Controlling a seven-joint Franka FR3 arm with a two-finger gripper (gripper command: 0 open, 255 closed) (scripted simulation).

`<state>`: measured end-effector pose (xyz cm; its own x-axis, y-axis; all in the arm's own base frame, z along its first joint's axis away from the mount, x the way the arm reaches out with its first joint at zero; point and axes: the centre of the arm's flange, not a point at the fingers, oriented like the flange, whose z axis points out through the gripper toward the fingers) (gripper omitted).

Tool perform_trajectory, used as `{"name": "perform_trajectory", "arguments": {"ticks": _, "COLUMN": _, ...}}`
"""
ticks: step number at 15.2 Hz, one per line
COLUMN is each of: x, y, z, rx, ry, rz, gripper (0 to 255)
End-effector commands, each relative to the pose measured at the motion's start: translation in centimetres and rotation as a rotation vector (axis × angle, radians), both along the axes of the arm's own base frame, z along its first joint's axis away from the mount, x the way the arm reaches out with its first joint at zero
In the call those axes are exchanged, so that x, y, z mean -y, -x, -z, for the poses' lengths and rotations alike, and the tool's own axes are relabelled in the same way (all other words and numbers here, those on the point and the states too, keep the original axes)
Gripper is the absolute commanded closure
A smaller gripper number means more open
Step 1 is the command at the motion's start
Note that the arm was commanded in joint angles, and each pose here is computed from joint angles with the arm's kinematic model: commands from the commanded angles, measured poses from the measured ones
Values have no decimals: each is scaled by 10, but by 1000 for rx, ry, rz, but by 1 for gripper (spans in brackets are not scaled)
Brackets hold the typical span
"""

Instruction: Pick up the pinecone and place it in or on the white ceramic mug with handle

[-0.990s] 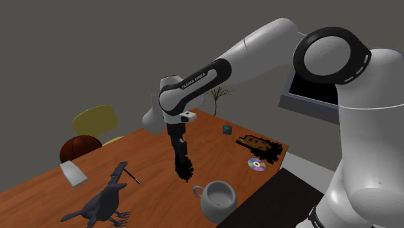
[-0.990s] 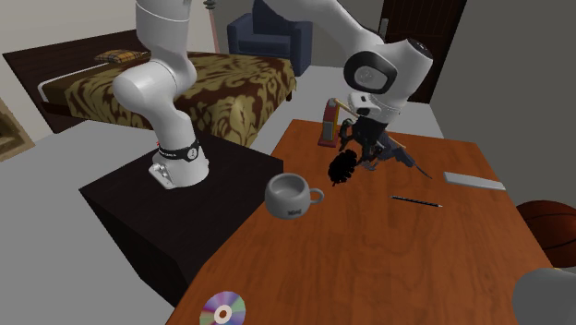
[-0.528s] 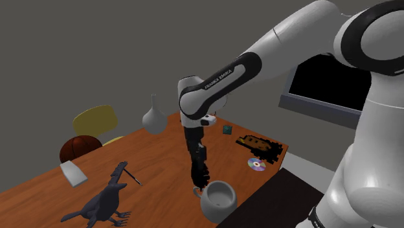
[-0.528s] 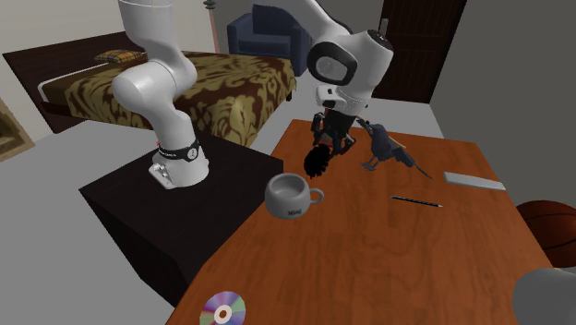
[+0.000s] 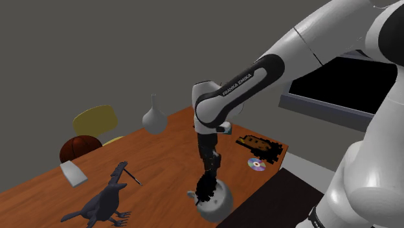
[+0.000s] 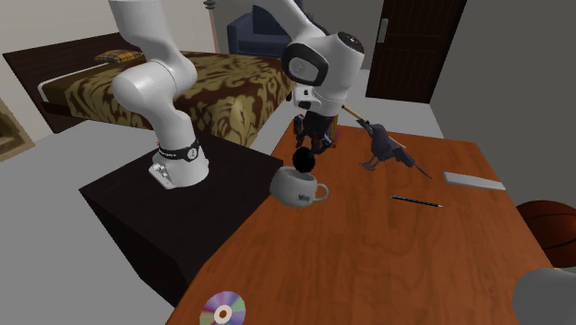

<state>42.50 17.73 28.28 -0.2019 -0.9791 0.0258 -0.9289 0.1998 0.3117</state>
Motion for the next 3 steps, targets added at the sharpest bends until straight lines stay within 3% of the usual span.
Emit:
{"name": "perform_trajectory", "arguments": {"ticks": 1, "x": 0, "y": 4, "z": 13, "rx": -6, "ry": 2, "rz": -1, "gripper": 255}}
{"name": "perform_trajectory", "arguments": {"ticks": 3, "x": 0, "y": 4, "z": 24, "rx": -6, "ry": 2, "rz": -1, "gripper": 255}}
